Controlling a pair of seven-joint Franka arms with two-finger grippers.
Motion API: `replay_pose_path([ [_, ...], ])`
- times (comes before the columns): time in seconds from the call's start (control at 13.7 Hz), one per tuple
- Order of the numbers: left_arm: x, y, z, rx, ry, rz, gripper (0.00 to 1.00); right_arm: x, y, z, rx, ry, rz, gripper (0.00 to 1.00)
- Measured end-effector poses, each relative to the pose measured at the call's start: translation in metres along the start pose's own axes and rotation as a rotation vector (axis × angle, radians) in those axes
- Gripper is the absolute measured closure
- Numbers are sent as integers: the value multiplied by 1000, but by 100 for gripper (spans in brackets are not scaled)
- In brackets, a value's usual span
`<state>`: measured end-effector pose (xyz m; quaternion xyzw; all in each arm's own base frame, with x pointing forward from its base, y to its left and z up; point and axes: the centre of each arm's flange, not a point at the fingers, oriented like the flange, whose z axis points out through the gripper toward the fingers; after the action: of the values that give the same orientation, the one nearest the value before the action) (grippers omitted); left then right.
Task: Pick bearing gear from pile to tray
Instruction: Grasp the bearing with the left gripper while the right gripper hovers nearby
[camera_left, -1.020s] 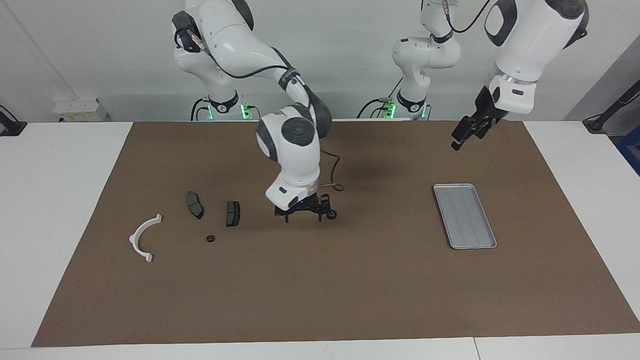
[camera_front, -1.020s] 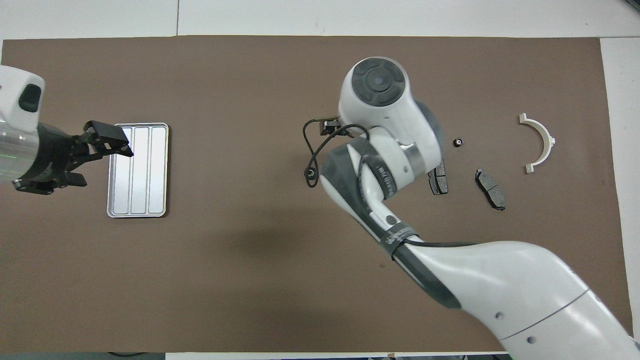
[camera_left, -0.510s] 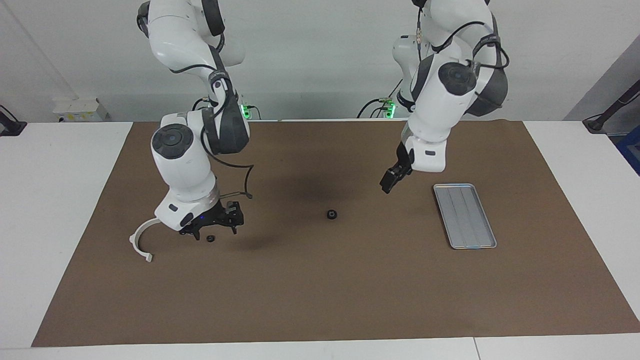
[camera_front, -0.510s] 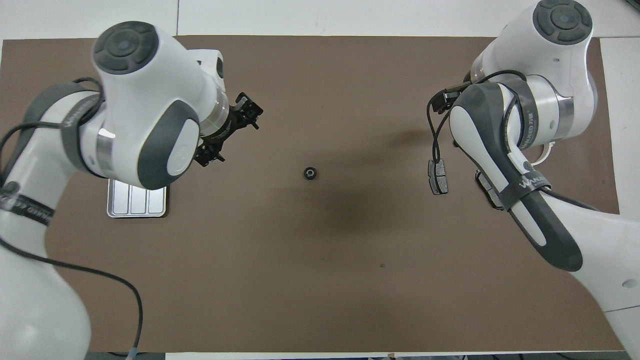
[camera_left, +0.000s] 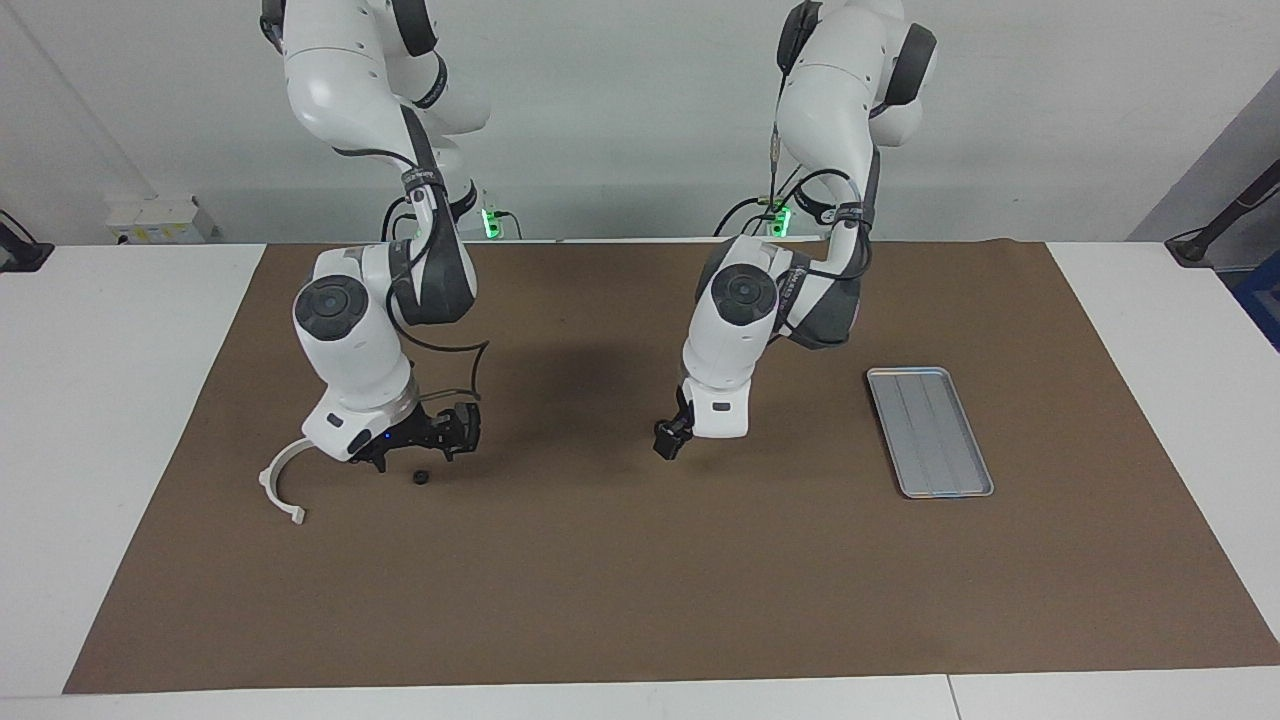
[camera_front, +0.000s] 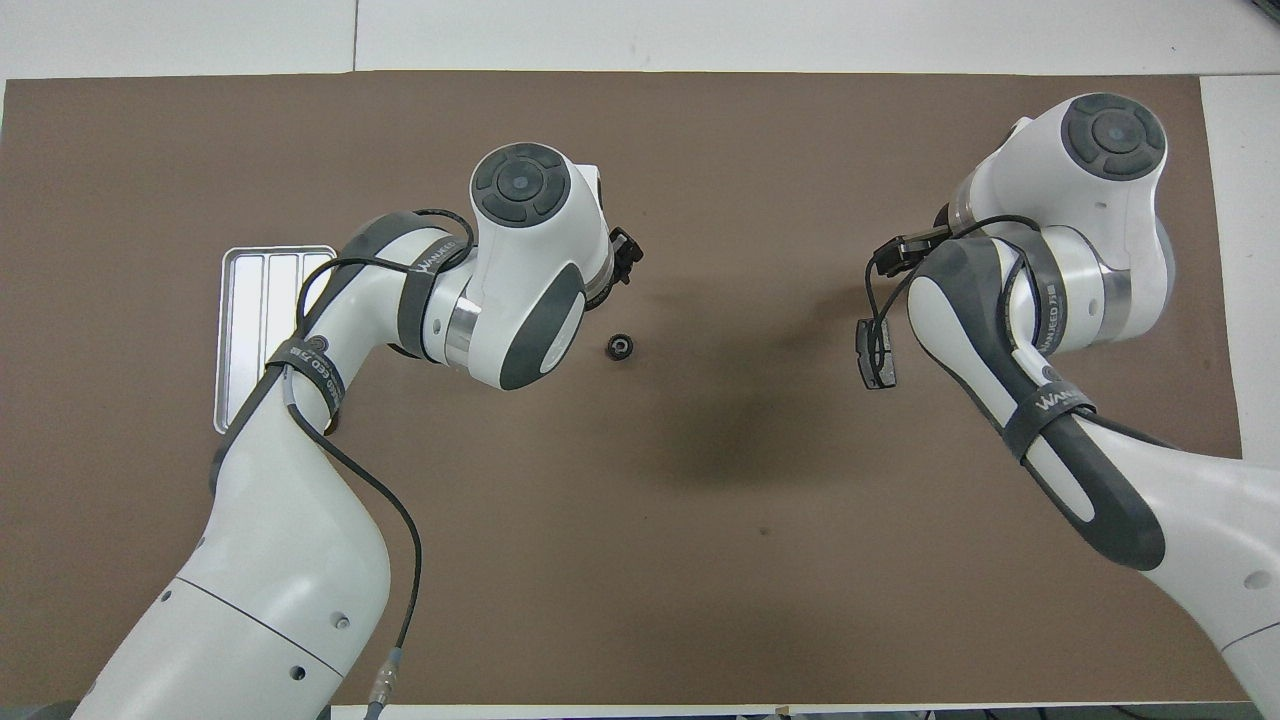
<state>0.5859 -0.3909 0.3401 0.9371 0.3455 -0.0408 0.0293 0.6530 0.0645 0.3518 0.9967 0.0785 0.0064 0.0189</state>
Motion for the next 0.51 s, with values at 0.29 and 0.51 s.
replay_pose_path([
  [0.29, -17, -5, 25, 4, 3, 20, 0, -10, 13, 23, 2, 21, 3, 0],
  [0.51, -35, -7, 42, 13, 2, 36, 0, -15, 17, 33, 4, 16, 4, 0],
])
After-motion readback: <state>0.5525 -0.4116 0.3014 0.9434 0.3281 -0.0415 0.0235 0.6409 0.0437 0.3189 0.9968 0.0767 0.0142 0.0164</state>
